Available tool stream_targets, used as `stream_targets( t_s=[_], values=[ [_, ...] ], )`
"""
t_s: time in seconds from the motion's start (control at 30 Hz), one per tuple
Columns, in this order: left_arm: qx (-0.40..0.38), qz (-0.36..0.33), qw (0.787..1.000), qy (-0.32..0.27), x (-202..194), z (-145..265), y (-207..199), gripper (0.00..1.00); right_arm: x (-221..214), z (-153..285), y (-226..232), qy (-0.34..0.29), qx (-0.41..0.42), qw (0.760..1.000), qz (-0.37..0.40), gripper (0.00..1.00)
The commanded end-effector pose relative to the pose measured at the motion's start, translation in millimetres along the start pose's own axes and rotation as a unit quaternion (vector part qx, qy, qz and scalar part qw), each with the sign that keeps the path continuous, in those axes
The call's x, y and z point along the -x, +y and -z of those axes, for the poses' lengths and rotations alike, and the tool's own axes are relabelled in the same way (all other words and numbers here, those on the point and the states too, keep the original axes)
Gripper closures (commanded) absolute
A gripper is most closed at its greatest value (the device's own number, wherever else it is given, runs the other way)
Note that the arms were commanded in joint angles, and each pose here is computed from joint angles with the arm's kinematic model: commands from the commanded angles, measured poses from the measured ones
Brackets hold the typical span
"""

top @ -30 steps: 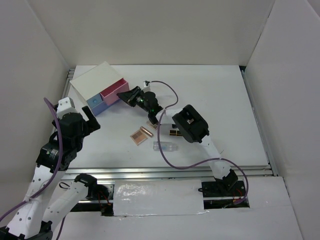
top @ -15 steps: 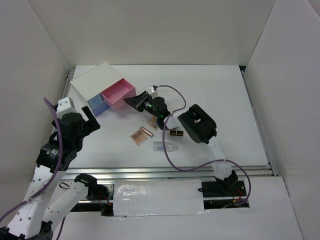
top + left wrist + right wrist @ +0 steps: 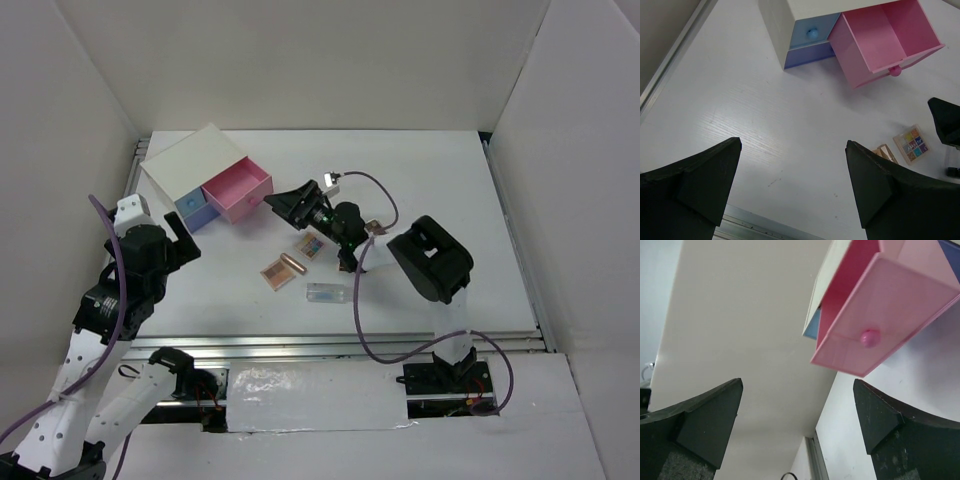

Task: Organize the makeup

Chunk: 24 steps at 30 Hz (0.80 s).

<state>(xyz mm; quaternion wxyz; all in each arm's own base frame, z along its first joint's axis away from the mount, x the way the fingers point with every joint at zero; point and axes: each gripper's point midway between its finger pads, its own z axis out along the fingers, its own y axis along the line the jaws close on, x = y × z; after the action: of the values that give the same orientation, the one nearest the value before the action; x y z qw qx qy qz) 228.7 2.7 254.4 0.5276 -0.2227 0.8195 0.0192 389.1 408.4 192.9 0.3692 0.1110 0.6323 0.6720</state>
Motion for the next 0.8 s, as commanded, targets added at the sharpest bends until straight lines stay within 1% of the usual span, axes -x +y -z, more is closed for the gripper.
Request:
stream_targets(
  t_s=[0.0, 0.03, 0.07, 0.1, 0.13, 0.17, 0.2, 0.23, 0.27, 0.3, 0.33, 0.37, 0.4, 0.47, 0.5, 0.53, 0.57, 0.6, 0.63, 0.67, 0.7, 0.73, 0.77],
  values=[
    [-0.004, 0.009, 1.000, -0.024, 14.4, 2.7, -1.7, 0.01, 16.4, 19.5, 47.2, -0.018, 0.040, 0.997, 0.057, 0.00],
    [-0.004, 0.010, 1.000, -0.024, 14.6, 3.1, -1.6, 0.01, 17.2, 28.4, 51.9, -0.018, 0.028, 0.997, 0.069, 0.00],
    [-0.003, 0.011, 1.000, -0.025, 14.7, 3.0, -1.4, 0.01, 12.2, 33.3, 36.2, -0.003, -0.015, 0.997, 0.075, 0.00],
    [-0.004, 0.010, 1.000, -0.024, 14.3, 3.1, -1.5, 0.01, 9.2, 40.2, 27.0, 0.007, -0.039, 0.993, 0.111, 0.00],
    [-0.005, 0.009, 1.000, -0.023, 14.0, 3.1, -1.9, 0.01, 14.5, 44.3, 39.3, 0.003, -0.047, 0.990, 0.133, 0.00],
    [-0.005, 0.009, 1.000, -0.022, 13.7, 2.9, -2.2, 0.01, 7.3, 53.9, 14.8, 0.030, -0.110, 0.983, 0.144, 0.00],
    [-0.005, 0.009, 1.000, -0.023, 14.1, 2.8, -2.2, 0.01, 8.1, 58.1, 13.8, 0.041, -0.128, 0.973, 0.187, 0.00],
    [-0.007, 0.009, 1.000, -0.023, 13.9, 3.2, -2.7, 0.01, 11.7, 72.3, 8.0, 0.048, -0.177, 0.962, 0.204, 0.00],
    [-0.008, 0.008, 1.000, -0.022, 14.1, 3.2, -3.1, 0.01, 18.8, 79.3, 20.5, 0.046, -0.188, 0.951, 0.241, 0.00],
    [-0.008, 0.008, 1.000, -0.022, 14.1, 3.2, -3.1, 0.00, 23.7, 88.7, 16.5, 0.046, -0.215, 0.942, 0.255, 0.00],
    [-0.009, 0.009, 1.000, -0.023, 14.4, 3.8, -3.2, 0.01, 27.2, 106.5, 0.9, 0.047, -0.272, 0.924, 0.265, 0.00],
    [-0.010, 0.009, 1.000, -0.023, 14.2, 4.2, -3.0, 0.01, 30.6, 117.8, -3.7, 0.048, -0.296, 0.912, 0.279, 0.00],
    [-0.012, 0.009, 1.000, -0.024, 14.4, 4.6, -3.6, 0.00, 30.8, 135.3, -4.4, 0.059, -0.325, 0.901, 0.283, 0.00],
    [-0.015, 0.010, 1.000, -0.025, 14.8, 5.6, -3.7, 0.01, 42.9, 154.6, -4.4, 0.044, -0.371, 0.879, 0.295, 0.00],
    [-0.016, 0.011, 0.999, -0.026, 15.3, 5.9, -3.8, 0.01, 44.2, 164.4, -8.1, 0.046, -0.394, 0.868, 0.297, 0.00],
    [-0.018, 0.011, 0.999, -0.026, 15.4, 6.6, -4.3, 0.01, 45.9, 185.2, -19.5, 0.049, -0.442, 0.844, 0.299, 0.00],
    [-0.019, 0.010, 0.999, -0.027, 15.3, 6.3, -4.7, 0.01, 46.5, 193.2, -17.4, 0.046, -0.456, 0.836, 0.302, 0.00],
    [-0.020, 0.010, 0.999, -0.026, 15.2, 6.3, -4.9, 0.01, 42.6, 207.7, -22.5, 0.058, -0.481, 0.820, 0.303, 0.00],
    [-0.020, 0.010, 0.999, -0.026, 15.0, 6.4, -5.1, 0.01, 34.0, 212.7, -21.7, 0.059, -0.492, 0.817, 0.296, 0.00],
    [-0.022, 0.010, 0.999, -0.025, 14.9, 6.1, -5.9, 0.01, 41.3, 229.9, -23.7, 0.037, -0.534, 0.789, 0.301, 0.00],
    [-0.021, 0.008, 0.999, -0.025, 14.6, 6.1, -5.6, 0.01, 42.1, 234.5, -21.7, 0.014, -0.549, 0.783, 0.294, 0.00],
    [-0.023, 0.009, 0.999, -0.023, 14.5, 5.5, -6.8, 0.00, 32.2, 233.4, -17.1, -0.007, -0.550, 0.788, 0.276, 0.00],
    [-0.022, 0.008, 0.999, -0.022, 14.5, 5.4, -6.7, 0.01, 34.2, 240.0, -15.6, -0.030, -0.560, 0.778, 0.284, 0.00]
  ],
)
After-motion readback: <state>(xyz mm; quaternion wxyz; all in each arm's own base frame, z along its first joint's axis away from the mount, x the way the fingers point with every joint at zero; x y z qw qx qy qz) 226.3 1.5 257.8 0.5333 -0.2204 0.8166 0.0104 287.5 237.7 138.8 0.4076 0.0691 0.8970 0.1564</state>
